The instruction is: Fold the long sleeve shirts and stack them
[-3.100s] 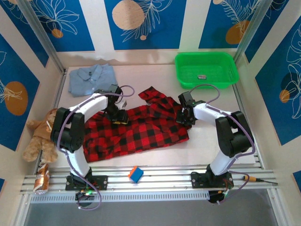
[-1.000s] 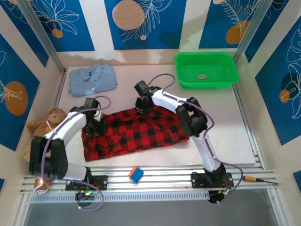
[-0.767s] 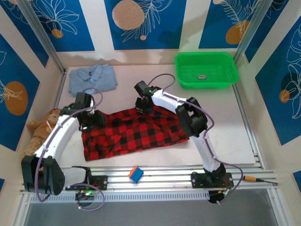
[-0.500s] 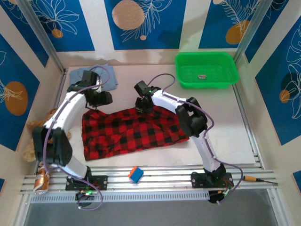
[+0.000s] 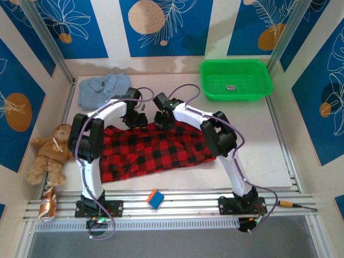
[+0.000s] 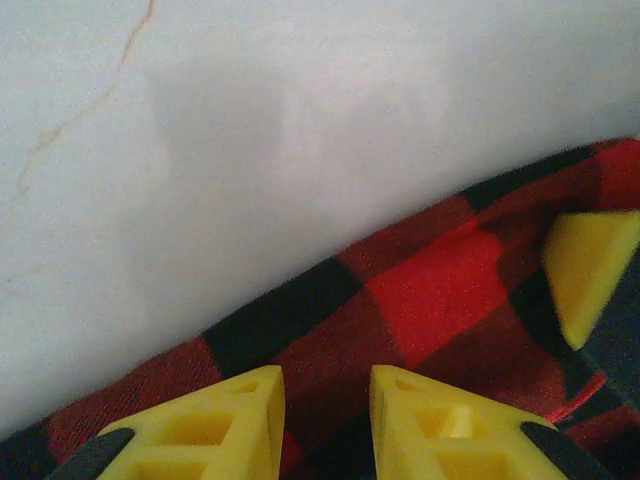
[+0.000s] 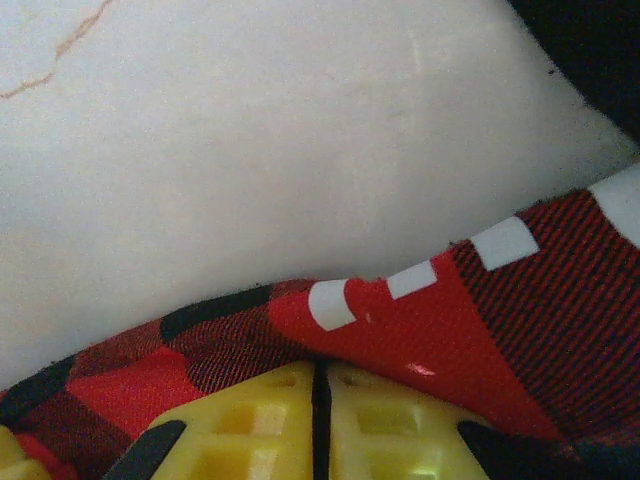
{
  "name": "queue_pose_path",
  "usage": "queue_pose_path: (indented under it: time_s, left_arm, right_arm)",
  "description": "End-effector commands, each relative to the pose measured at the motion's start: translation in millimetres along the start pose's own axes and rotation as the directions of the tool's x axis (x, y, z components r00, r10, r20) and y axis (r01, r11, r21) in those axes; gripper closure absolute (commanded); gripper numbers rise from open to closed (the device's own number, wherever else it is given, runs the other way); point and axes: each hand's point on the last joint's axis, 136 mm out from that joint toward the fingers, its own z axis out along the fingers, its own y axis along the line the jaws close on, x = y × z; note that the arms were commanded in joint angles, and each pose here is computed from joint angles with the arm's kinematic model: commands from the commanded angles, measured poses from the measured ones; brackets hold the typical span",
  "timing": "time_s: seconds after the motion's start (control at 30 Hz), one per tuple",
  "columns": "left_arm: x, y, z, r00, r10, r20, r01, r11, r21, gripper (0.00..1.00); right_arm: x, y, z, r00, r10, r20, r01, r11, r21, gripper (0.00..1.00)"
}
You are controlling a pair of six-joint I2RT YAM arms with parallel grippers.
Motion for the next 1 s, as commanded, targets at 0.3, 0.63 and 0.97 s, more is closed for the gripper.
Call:
queue_pose_path:
  time_s: [0.3,0.63,0.97]
  left_arm:
    - [94,61,-34,0.989,-0.136,-0.063,0.128,0.985,-0.113,0.75]
    - [140,99,-58,0.946,-0.315,0.075,0.323,0.933,-0.158,0.76]
    - [112,105,-150,0.849,-0.379,0.369,0.435,0.896,-0.082,0.58]
  right_arm:
    - [15,-64,20,0.996,0.091,-0.023,-0.084,0.975,0.207,0.87]
    - [17,-75,24,0.993,0.114,-0.031,-0.105,0.972,0.212,0.87]
    - [14,-65,17,0.996,0.086,-0.015,-0.082,0.982,0.172,0.87]
